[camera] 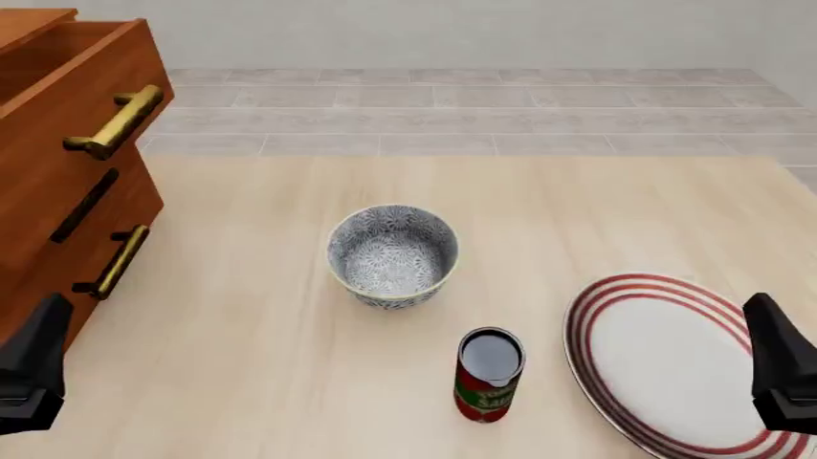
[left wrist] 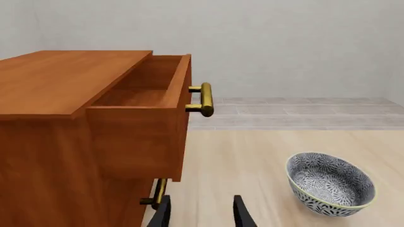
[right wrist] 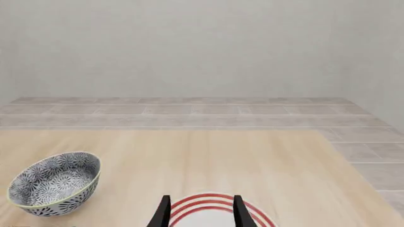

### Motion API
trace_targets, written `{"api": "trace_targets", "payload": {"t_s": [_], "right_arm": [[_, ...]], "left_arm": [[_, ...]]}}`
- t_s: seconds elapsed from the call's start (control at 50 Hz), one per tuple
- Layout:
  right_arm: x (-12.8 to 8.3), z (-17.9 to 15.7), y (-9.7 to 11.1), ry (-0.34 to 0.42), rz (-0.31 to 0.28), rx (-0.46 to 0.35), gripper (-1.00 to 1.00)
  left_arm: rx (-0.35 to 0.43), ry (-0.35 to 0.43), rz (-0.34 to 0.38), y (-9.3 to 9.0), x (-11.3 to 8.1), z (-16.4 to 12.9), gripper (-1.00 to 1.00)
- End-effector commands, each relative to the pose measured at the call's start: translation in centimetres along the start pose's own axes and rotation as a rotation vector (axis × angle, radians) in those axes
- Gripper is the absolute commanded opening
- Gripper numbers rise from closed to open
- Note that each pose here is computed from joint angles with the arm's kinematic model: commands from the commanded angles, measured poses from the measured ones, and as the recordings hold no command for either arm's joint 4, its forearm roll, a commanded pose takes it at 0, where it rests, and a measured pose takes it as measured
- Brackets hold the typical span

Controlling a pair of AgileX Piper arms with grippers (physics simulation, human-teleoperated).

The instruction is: Put the bowl on the plate.

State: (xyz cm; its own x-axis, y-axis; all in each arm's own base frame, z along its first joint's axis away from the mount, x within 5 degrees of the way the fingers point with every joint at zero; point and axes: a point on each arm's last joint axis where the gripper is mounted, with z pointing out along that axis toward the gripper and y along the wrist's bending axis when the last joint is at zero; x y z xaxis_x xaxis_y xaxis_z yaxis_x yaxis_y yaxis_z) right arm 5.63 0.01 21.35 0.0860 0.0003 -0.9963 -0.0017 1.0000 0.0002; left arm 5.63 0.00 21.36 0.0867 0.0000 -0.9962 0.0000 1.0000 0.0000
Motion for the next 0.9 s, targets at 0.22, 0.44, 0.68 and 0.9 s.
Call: {"api": "trace_targets", "payload": {"t_s": [0.22,0.44,0.68,0.9], "right_arm": [[0.0,0.1,0.1,0.011,0.003,-0.016,1.00],[0.0,0.8,0.2,0.030,-0.011,-0.026,1.00],[-2.4,3.4,0.8,0.024,-0.002,-0.086,1.00],[-5.6,6.9,2.4,0.017,-0.010,-0.197,1.00]], "left_arm": [[0.000,0.001,0.000,0.0,-0.1,0.0,1.00],[0.000,0.001,0.000,0.0,-0.1,0.0,1.00],[0.000,0.001,0.000,0.0,-0.1,0.0,1.00],[0.000,0.001,0.000,0.0,-0.1,0.0,1.00]]}}
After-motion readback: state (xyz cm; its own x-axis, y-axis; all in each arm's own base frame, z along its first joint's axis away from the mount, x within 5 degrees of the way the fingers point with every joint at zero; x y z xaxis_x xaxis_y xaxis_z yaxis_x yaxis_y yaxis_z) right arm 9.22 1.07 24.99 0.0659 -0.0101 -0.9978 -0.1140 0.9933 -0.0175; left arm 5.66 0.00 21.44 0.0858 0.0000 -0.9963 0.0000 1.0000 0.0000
